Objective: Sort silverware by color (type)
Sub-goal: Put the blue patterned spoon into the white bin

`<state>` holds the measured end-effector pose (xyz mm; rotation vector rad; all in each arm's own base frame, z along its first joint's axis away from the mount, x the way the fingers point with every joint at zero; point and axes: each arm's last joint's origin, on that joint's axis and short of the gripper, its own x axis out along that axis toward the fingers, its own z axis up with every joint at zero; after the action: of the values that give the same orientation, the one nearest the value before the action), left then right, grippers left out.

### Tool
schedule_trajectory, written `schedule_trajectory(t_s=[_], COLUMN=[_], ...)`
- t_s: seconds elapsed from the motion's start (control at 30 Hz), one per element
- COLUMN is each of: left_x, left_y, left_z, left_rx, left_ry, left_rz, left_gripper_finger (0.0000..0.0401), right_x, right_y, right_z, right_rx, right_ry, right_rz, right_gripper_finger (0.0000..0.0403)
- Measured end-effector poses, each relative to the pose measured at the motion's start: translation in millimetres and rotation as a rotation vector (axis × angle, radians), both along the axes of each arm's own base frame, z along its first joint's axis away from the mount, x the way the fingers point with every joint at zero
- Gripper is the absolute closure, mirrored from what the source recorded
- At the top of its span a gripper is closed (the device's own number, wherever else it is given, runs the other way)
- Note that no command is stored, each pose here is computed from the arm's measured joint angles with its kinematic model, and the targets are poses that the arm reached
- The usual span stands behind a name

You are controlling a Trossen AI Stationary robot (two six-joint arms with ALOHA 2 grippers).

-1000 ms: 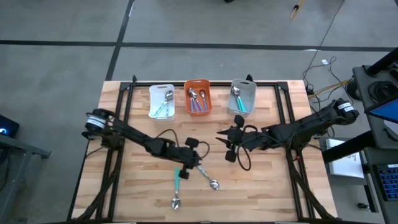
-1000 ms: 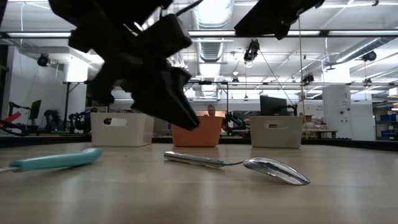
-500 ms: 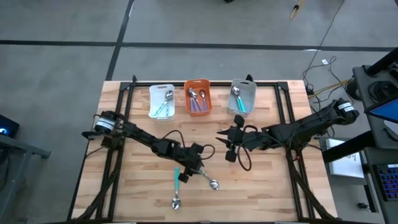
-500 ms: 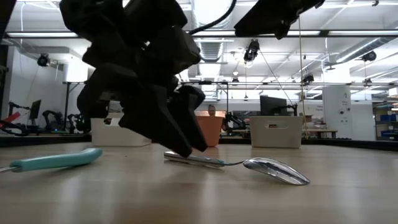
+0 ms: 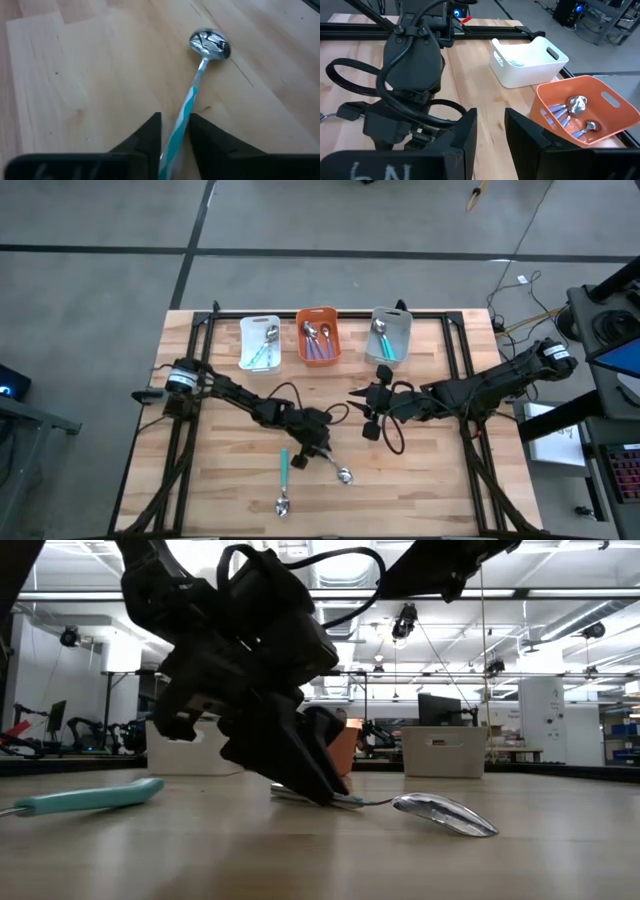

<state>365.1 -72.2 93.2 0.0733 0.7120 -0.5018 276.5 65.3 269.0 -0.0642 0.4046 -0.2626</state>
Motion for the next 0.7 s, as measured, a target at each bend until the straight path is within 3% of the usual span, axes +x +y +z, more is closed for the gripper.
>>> schedule_trajectory(t_s=[0.17, 0.7], left_x=[-0.2, -9.6], left_y=[0.3, 11.4], left_z=[-0.3, 27.2], left_rx=[-0.009, -0.050], left_ry=[0.007, -0.183], left_rz=[0.007, -0.011], left_gripper_finger=[0.0389, 0.0399], right_x=[0.0, -0.1], right_y=[0.0, 0.0], right_z=[-0.1, 0.3], right_rx=[0.000, -0.012], right_ry=[0.001, 0.001], right_rz=[0.000, 0.006], right_gripper_finger=[0.0312, 0.0312])
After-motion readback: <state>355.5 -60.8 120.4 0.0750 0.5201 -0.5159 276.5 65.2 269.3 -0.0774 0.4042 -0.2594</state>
